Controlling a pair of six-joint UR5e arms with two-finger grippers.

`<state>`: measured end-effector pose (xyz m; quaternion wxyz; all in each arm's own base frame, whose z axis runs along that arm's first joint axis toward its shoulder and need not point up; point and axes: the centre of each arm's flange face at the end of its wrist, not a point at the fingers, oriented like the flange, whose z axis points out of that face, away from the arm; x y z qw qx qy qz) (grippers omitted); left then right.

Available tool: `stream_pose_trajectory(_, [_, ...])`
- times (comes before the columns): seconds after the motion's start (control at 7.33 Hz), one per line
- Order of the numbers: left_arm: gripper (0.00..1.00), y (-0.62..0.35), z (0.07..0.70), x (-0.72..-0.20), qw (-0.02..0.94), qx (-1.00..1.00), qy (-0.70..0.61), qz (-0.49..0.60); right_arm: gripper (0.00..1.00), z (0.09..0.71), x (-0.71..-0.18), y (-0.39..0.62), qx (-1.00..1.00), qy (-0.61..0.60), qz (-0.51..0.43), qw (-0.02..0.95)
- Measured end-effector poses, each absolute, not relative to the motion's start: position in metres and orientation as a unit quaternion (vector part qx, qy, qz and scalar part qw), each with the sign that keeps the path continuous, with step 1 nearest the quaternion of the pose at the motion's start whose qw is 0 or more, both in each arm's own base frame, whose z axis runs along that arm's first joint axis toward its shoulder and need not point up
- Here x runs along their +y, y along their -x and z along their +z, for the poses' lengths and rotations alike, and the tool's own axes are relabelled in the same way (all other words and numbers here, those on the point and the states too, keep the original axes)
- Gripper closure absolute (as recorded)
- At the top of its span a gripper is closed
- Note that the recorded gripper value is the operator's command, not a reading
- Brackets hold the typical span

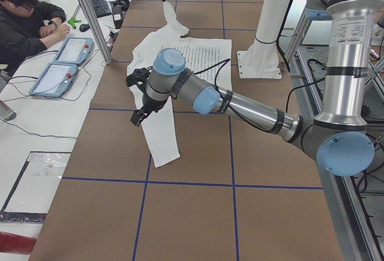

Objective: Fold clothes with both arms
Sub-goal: 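Grasp the sleeve with the right gripper and fold it across the shirt body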

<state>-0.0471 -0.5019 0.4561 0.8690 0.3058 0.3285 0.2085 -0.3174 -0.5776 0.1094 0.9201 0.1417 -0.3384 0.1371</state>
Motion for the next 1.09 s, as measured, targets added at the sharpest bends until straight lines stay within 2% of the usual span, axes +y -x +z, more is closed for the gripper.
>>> stream_pose_trajectory(0.41, [0.0, 0.047, 0.459, -0.503, 0.87, 0.329, -0.303, 0.207, 1.0, 0.023, -0.617, 0.477, -0.38, -0.209, 0.178, 0.883])
stream_pose_trajectory(0.95, [0.0, 0.047, 0.46, -0.504, 0.871, 0.33, -0.301, 0.206, 1.0, 0.009, -0.559, 0.61, -0.38, -0.237, 0.191, 0.874])
stream_pose_trajectory(1.09, [0.0, 0.047, 0.461, -0.504, 0.871, 0.33, -0.3, 0.206, 0.96, 0.012, -0.547, 0.626, -0.376, -0.237, 0.186, 0.876])
